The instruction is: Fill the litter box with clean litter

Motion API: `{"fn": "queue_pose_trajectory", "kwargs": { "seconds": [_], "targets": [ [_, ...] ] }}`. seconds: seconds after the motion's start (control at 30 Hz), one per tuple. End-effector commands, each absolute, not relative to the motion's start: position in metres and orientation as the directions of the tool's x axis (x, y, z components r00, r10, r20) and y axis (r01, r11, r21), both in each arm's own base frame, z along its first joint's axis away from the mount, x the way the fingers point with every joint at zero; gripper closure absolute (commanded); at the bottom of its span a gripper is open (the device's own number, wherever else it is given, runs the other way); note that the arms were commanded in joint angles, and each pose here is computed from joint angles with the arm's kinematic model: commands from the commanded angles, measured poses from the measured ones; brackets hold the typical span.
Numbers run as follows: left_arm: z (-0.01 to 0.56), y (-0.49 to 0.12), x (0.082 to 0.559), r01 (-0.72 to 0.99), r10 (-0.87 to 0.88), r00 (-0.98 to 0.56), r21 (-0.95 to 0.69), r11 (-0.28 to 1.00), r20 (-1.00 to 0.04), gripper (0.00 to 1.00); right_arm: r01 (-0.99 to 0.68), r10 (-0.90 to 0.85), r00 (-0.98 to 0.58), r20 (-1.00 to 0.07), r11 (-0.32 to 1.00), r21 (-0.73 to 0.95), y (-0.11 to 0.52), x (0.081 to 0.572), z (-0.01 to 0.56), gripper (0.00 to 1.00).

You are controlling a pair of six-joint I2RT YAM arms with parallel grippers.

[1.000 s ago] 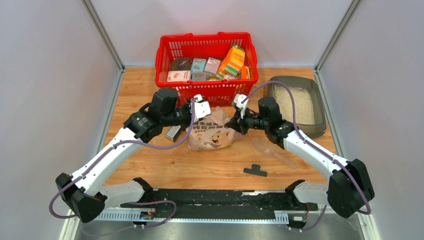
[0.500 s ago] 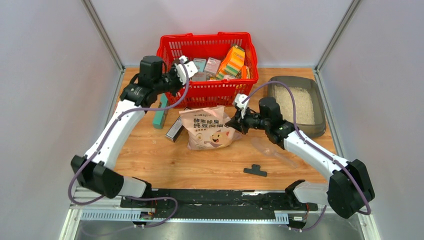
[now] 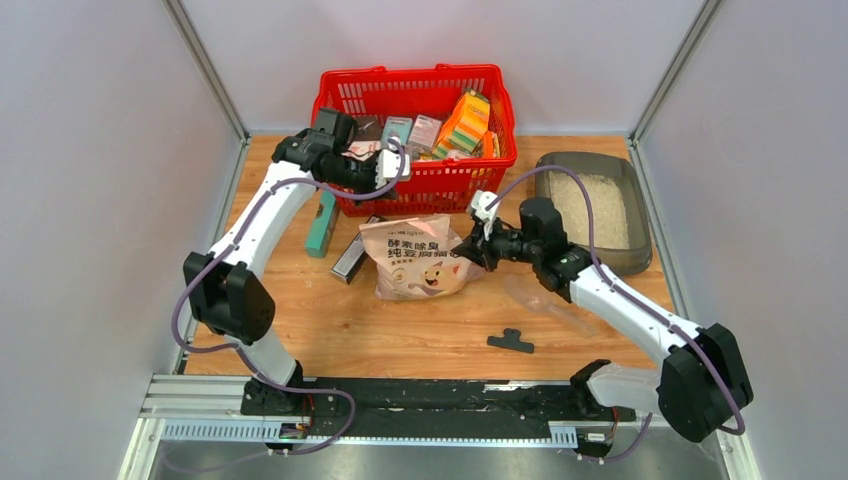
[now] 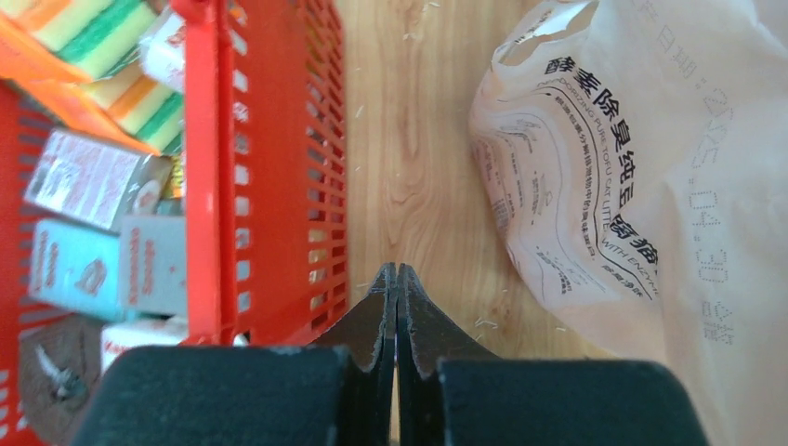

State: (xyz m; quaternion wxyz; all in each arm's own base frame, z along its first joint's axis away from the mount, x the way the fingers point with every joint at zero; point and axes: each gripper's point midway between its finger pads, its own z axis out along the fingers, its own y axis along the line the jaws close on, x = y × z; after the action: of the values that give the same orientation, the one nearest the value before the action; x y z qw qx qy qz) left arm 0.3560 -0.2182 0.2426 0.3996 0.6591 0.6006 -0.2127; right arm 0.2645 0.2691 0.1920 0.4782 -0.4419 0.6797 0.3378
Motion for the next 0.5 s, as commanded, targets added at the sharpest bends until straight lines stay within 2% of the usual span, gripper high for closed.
{"fn": "queue_pose_trajectory", "kwargs": {
  "seconds": [0.0, 0.23, 0.47],
  "targets": [
    [0.235, -0.236, 0.332, 0.968, 0.558, 0.249, 0.209, -0.136, -0.792, 1.0, -0.929, -0.229, -0.09, -0.969, 0.37, -0.001, 0.271, 0.261, 0.214, 1.0],
    [0.215, -0.267, 0.329, 0.953, 0.534, 0.289, 0.185, -0.241, -0.794, 1.0, -0.931, -0.226, -0.082, -0.971, 0.365, -0.006, 0.27, 0.258, 0.215, 1.0],
    [0.212, -0.295, 0.326, 0.95, 0.502, 0.286, 0.172, -0.261, -0.817, 1.0, -0.926, -0.218, -0.088, -0.972, 0.378, -0.001, 0.268, 0.259, 0.217, 1.0]
  ]
}}
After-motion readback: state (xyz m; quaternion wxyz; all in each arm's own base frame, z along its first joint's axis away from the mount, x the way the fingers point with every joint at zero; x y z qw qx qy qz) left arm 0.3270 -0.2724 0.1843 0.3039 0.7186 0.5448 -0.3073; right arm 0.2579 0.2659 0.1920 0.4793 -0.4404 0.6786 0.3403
